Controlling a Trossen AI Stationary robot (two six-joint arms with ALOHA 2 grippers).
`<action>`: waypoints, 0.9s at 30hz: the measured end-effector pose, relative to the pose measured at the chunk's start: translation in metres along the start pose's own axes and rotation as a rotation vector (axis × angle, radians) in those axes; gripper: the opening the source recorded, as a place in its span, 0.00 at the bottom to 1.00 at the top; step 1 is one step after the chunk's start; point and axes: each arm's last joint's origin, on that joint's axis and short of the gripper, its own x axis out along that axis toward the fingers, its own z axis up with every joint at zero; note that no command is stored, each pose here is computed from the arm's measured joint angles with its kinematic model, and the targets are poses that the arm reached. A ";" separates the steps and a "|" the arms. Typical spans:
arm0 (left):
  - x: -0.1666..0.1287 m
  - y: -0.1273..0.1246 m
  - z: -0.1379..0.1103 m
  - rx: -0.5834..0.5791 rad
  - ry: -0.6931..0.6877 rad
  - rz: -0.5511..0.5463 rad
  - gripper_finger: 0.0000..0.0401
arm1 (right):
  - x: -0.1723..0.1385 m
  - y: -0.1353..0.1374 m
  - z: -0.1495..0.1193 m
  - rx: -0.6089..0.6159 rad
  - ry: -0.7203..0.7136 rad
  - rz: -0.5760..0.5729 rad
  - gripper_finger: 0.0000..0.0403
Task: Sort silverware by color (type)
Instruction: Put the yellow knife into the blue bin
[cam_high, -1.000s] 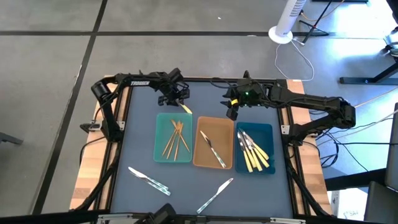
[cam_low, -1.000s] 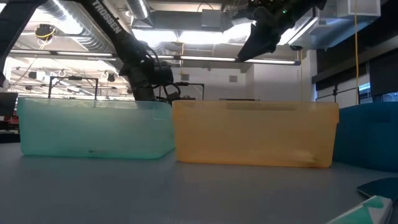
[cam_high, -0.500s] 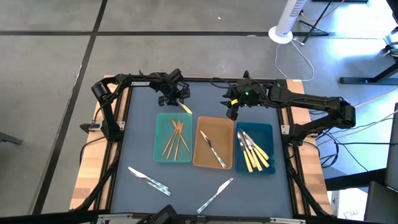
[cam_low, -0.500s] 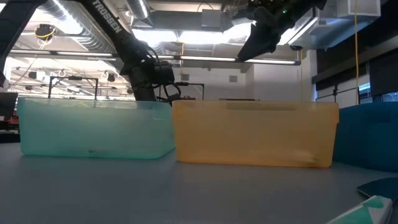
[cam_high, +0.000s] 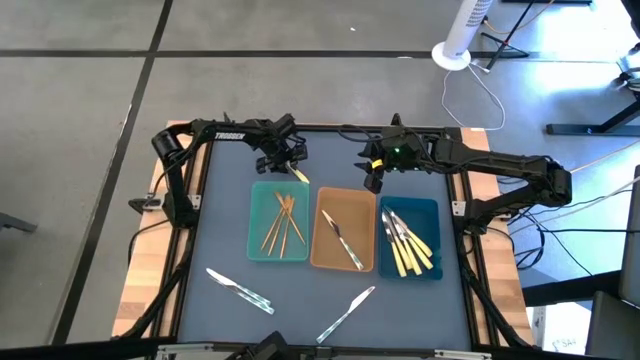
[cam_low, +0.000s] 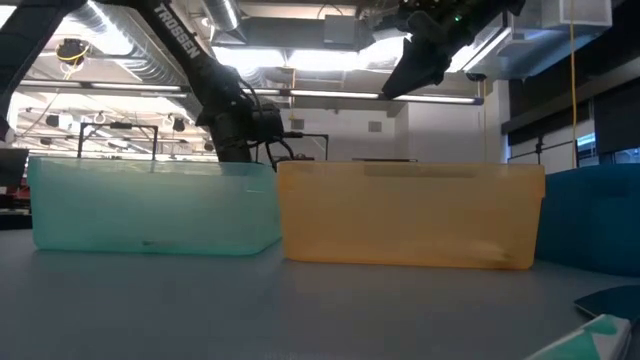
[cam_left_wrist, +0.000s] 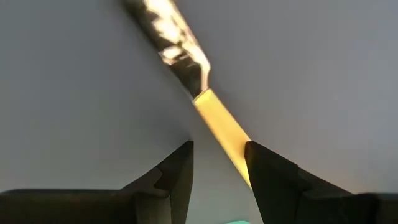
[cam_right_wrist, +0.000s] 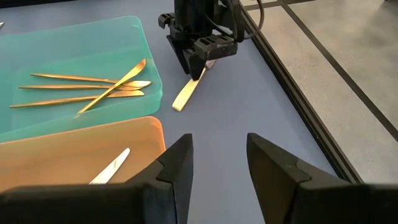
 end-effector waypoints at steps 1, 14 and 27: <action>0.003 -0.001 0.000 0.001 0.011 -0.005 0.35 | 0.000 0.000 0.000 0.000 0.000 0.000 0.34; 0.010 0.000 0.004 -0.034 0.006 -0.009 0.35 | 0.000 0.000 0.000 0.000 0.002 0.001 0.34; 0.009 0.005 0.015 -0.063 -0.006 -0.012 0.26 | 0.000 0.000 0.000 0.000 0.002 0.000 0.34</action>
